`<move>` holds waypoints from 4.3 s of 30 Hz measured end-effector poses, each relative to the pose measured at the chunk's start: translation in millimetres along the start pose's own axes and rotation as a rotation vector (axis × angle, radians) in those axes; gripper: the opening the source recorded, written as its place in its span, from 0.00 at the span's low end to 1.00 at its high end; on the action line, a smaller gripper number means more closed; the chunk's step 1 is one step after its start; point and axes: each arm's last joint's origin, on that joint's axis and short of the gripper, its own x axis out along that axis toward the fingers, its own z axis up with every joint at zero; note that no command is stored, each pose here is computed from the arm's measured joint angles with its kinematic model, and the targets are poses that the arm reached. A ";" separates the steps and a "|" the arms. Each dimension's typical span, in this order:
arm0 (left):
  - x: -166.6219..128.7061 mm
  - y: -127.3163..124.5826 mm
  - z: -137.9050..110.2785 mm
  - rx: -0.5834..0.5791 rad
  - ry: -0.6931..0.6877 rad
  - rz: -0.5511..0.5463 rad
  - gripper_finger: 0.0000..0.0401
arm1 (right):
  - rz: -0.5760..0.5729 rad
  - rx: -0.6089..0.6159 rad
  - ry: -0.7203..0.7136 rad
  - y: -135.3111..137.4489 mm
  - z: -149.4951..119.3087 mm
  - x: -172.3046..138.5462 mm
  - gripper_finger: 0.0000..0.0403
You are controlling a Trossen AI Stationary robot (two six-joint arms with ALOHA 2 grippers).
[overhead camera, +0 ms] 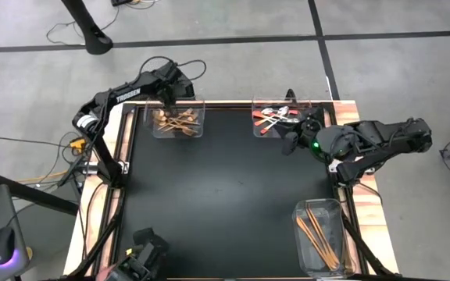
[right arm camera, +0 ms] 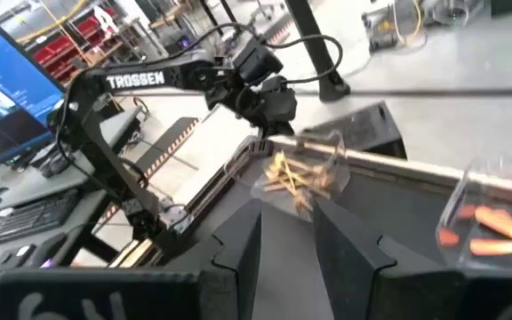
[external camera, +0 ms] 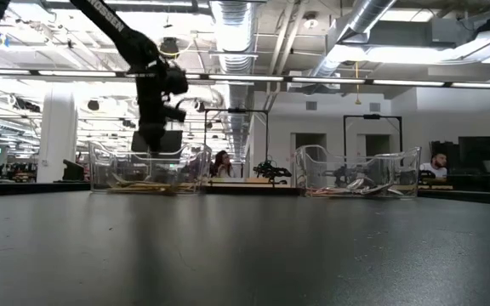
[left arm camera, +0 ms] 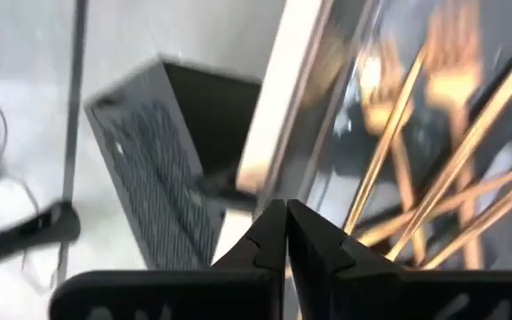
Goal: Sort silverware by color (type)
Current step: Return to Home Position
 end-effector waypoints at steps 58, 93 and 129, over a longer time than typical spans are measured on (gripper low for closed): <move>-157.9 -178.9 -102.0 -0.060 -1.498 -0.551 0.00 | 0.679 -0.569 0.057 -63.6 -68.7 4.4 0.03; -93.6 -218.1 -142.7 -0.141 -1.571 -0.608 0.00 | 0.777 -0.422 -0.181 -189.6 -157.1 5.7 0.03; -71.8 -242.7 -182.1 -0.190 -1.455 -0.647 0.00 | 0.931 -0.483 -0.095 -201.9 -162.5 -9.3 0.03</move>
